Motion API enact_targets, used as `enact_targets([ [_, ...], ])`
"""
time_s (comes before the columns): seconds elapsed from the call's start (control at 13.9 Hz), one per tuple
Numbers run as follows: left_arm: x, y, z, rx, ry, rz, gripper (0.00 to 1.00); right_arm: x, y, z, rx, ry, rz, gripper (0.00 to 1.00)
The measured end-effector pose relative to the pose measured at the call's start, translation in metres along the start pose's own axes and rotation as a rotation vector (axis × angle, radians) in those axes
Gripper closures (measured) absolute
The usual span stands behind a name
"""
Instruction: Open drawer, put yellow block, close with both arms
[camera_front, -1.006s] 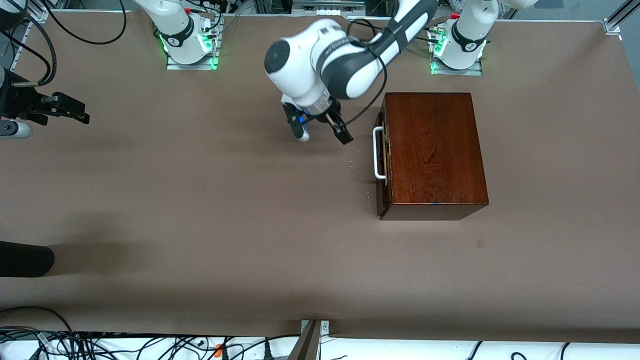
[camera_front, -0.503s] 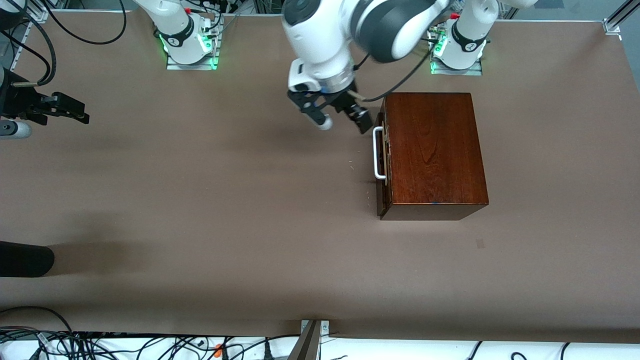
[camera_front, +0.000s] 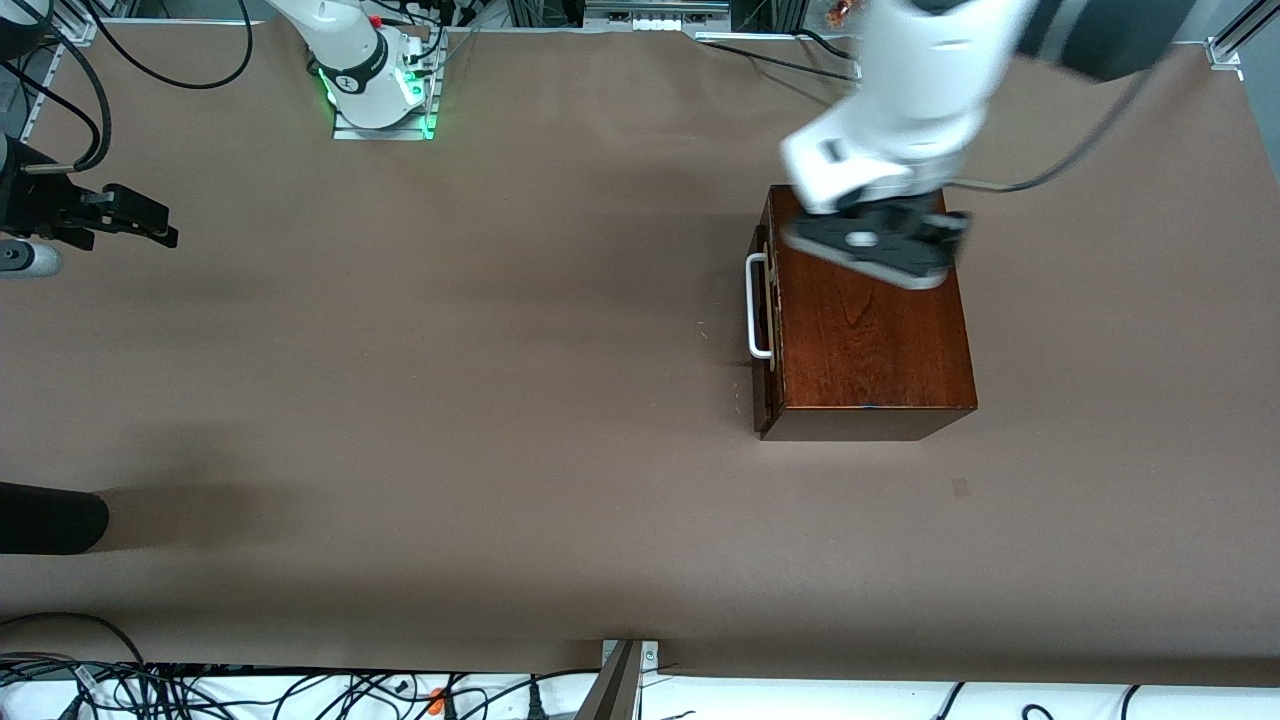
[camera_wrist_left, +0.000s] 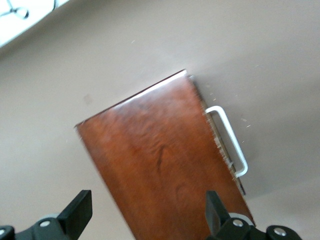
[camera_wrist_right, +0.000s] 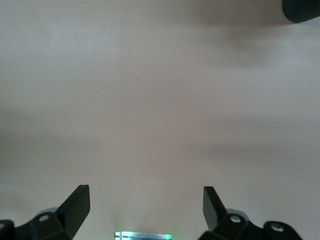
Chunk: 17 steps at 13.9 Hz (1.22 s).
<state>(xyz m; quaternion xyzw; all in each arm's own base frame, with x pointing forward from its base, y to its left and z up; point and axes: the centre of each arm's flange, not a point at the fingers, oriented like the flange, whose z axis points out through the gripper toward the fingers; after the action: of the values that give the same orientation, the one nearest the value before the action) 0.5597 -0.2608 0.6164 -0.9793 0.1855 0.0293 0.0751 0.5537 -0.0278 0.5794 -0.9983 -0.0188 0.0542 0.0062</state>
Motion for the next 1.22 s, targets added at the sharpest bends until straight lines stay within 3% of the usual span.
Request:
enact_targets([
  [0.22,-0.025,-0.091,-0.001,-0.087,-0.025,-0.115,0.00,0.000,-0.002,0.000,0.000,0.000,-0.003,0.00],
  [0.43,-0.049,-0.160,0.014,-0.112,0.001,-0.170,0.00,0.000,-0.003,0.000,0.000,0.001,-0.004,0.00],
  [0.86,-0.091,-0.182,0.031,-0.132,0.050,-0.220,0.00,0.000,-0.001,-0.001,0.000,0.002,-0.002,0.00],
  [1.22,-0.088,-0.214,0.033,-0.126,0.060,-0.279,0.00,0.000,0.000,-0.002,0.000,0.004,0.001,0.00],
])
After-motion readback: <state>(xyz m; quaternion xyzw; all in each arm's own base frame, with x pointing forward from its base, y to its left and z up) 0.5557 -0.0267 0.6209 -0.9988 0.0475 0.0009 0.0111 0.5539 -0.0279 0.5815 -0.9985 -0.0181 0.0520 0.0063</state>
